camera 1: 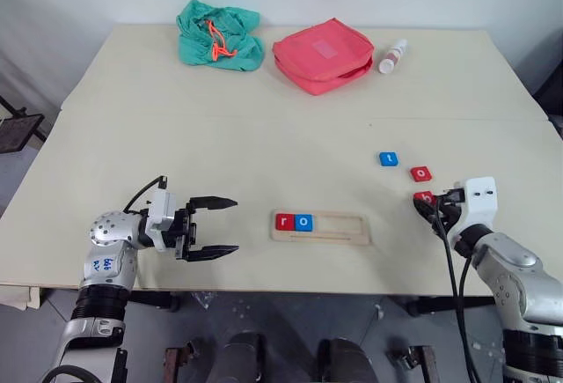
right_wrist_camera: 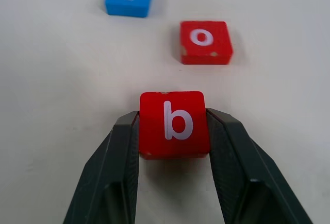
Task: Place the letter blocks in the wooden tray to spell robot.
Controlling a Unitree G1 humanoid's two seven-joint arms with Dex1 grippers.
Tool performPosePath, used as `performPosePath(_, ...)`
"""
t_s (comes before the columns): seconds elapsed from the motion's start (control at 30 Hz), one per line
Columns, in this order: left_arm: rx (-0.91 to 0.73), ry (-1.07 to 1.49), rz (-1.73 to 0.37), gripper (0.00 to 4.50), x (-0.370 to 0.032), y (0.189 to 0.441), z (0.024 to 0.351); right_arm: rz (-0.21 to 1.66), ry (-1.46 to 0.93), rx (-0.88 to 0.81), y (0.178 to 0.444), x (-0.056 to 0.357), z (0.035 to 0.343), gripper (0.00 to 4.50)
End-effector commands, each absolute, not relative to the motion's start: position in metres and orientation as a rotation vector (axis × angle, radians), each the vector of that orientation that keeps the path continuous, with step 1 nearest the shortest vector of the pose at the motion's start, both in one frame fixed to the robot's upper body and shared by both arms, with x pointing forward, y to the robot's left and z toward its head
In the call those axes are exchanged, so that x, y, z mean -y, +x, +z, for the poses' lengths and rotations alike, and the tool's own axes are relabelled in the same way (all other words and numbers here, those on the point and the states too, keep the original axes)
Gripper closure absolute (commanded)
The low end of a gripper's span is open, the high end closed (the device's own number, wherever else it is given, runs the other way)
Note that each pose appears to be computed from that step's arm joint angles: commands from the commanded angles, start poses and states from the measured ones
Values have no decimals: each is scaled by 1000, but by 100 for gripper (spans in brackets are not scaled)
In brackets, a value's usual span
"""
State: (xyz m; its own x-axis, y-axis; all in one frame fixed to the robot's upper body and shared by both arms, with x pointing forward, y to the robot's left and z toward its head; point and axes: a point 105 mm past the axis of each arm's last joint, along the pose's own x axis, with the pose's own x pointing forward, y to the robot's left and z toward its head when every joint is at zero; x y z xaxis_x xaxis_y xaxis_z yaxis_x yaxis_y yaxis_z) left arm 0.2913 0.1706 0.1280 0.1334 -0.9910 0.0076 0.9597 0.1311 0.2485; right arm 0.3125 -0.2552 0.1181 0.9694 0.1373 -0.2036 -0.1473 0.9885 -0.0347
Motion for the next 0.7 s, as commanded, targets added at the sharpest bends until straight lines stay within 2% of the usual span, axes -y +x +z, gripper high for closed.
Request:
performPosePath(0.03, 222, 238, -1465, 0, -178, 288, 135, 124, -72, -129, 298, 252, 136, 303)
performPosePath(0.1, 224, 242, -1466, 0, -180, 289, 135, 102, -83, -104, 291, 252, 138, 303)
performPosePath(0.3, 220, 244, -1469, 0, -179, 292, 135, 72, -17, -167, 266, 240, 118, 303)
performPosePath(0.6, 228, 248, -1486, 0, -174, 294, 139, 91, 23, -173, 265, 231, 113, 303)
performPosePath(0.7, 232, 248, -1488, 0, -173, 294, 140, 103, 37, -163, 265, 228, 109, 207)
